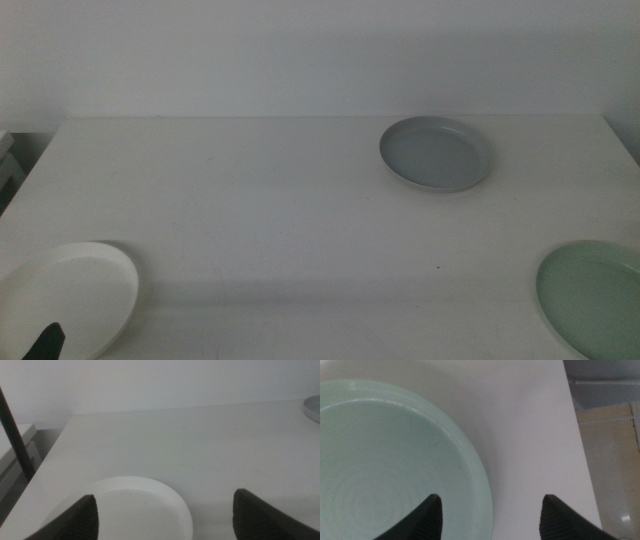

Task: Stack the three bowls on top of each other.

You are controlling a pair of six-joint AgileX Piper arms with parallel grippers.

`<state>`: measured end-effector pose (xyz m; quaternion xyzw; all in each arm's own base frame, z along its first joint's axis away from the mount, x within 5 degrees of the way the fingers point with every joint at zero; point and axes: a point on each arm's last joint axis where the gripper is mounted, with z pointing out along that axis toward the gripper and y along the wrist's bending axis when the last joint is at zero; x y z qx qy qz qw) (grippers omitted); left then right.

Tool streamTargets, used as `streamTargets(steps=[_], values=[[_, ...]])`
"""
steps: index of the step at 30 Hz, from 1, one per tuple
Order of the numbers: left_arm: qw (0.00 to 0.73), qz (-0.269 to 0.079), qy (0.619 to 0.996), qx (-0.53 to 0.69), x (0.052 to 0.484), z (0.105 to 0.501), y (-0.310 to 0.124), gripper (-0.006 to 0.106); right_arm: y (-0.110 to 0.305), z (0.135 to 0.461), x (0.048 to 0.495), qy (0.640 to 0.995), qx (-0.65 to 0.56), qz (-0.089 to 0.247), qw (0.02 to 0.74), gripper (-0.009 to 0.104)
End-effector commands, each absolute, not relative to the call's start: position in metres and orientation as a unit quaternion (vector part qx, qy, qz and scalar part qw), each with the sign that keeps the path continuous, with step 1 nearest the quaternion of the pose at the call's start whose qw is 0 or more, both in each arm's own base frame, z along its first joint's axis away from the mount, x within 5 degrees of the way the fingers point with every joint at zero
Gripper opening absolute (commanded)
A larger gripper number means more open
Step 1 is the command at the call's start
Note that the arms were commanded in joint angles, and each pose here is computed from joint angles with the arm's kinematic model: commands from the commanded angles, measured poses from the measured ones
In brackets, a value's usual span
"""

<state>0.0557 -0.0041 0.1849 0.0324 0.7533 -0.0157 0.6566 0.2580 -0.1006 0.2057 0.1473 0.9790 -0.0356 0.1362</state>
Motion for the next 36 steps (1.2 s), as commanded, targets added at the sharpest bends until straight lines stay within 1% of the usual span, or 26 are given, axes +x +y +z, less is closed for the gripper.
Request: streamTargets(steps=[1,9,21,23,24,26,28,32,34,36], values=[[0.689,-0.019,0.724,0.026,0.056,0.191,-0.004,0.086,-0.108,0.215,0.269,0.972,0.138,-0.054,0.183,0.049],[0.689,-0.019,0.724,0.026,0.056,0.191,-0.004,0.086,-0.112,0.200,0.278,0.971,0.136,-0.055,0.186,0.043],[0.689,-0.019,0.724,0.026,0.056,0.191,-0.004,0.086,-0.115,0.164,0.285,0.982,0.134,-0.044,0.128,0.040],[0.689,-0.019,0.724,0.026,0.056,0.191,-0.004,0.086,-0.115,0.161,0.285,0.982,0.134,-0.043,0.123,0.036],[0.689,-0.019,0.724,0.026,0.056,0.191,-0.004,0.086,-0.115,0.160,0.285,0.983,0.134,-0.042,0.120,0.031],[0.689,-0.019,0.724,0.026,0.056,0.191,-0.004,0.086,-0.114,0.160,0.285,0.983,0.137,-0.040,0.119,0.017],[0.689,-0.019,0.724,0.026,0.056,0.191,-0.004,0.086,-0.113,0.160,0.283,0.983,0.145,-0.034,0.111,0.000],[0.689,-0.019,0.724,0.026,0.056,0.191,-0.004,0.086,-0.110,0.163,0.281,0.982,0.158,-0.019,0.104,0.000],[0.689,-0.019,0.724,0.026,0.056,0.191,-0.004,0.086,-0.105,0.171,0.281,0.979,0.170,-0.004,0.111,0.000],[0.689,-0.019,0.724,0.026,0.056,0.191,-0.004,0.086,-0.098,0.183,0.280,0.978,0.168,0.003,0.126,0.000]])
